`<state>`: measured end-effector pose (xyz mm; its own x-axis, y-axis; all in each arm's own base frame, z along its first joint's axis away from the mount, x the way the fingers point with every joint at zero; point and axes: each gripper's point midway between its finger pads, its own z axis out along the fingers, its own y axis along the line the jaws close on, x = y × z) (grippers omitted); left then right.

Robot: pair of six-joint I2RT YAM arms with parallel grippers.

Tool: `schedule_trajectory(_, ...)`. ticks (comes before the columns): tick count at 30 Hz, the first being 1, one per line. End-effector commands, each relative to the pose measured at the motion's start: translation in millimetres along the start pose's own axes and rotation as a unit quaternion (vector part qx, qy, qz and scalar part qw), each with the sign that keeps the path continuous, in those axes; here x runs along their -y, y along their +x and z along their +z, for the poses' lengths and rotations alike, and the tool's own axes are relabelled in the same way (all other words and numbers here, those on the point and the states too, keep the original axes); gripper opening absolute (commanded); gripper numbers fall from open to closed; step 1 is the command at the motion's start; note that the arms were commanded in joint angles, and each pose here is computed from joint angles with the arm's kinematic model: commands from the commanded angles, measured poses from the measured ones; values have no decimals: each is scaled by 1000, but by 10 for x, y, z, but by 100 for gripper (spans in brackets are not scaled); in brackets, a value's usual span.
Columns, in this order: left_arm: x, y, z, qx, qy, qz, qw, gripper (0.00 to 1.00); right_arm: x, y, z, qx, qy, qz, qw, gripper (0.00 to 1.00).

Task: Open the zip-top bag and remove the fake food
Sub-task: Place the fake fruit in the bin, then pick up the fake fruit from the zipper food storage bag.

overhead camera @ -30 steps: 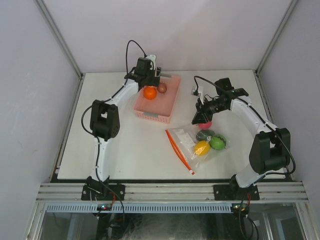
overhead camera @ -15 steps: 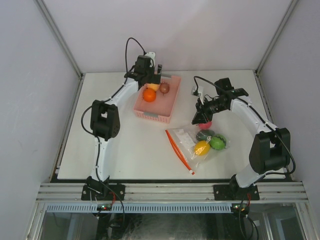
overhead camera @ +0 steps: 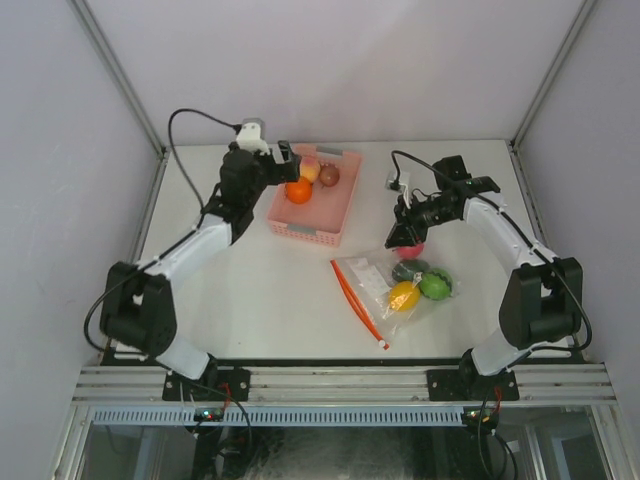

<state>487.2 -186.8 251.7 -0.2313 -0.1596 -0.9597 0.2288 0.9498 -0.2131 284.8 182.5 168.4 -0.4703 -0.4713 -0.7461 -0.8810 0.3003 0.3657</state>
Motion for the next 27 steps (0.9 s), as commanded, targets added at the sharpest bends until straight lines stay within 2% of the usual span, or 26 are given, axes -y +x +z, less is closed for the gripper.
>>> schedule_trajectory(1,183,-550,-519,148,67,-85,983,100,-181,-169,-141,35,-9,-48,998,20)
schedule_trajectory(6,211,-437,-901,147,120,-143,971,100,-345,-219,-242,52,-6,-91,994,21)
schedule_trajectory(10,340,-262,-1188,126,171,-145,967,100,-478,-199,-311,71,3,-146,987,24)
schedule_trajectory(12,413,-170,-1318,114,196,-144,963,97,-558,-146,-305,82,-1,-183,980,28)
schedule_trajectory(16,564,62,-1524,89,234,-137,958,90,-742,61,-243,95,-29,-289,952,47)
schedule_trajectory(19,675,318,-1651,68,242,-110,962,88,-881,302,-180,96,-55,-384,917,57)
schedule_trajectory(22,817,622,-1781,41,246,-66,966,85,-901,510,-133,78,-71,-450,887,59)
schedule_trajectory(27,1016,1087,-2016,20,257,16,966,75,-759,733,-98,25,-72,-478,875,58)
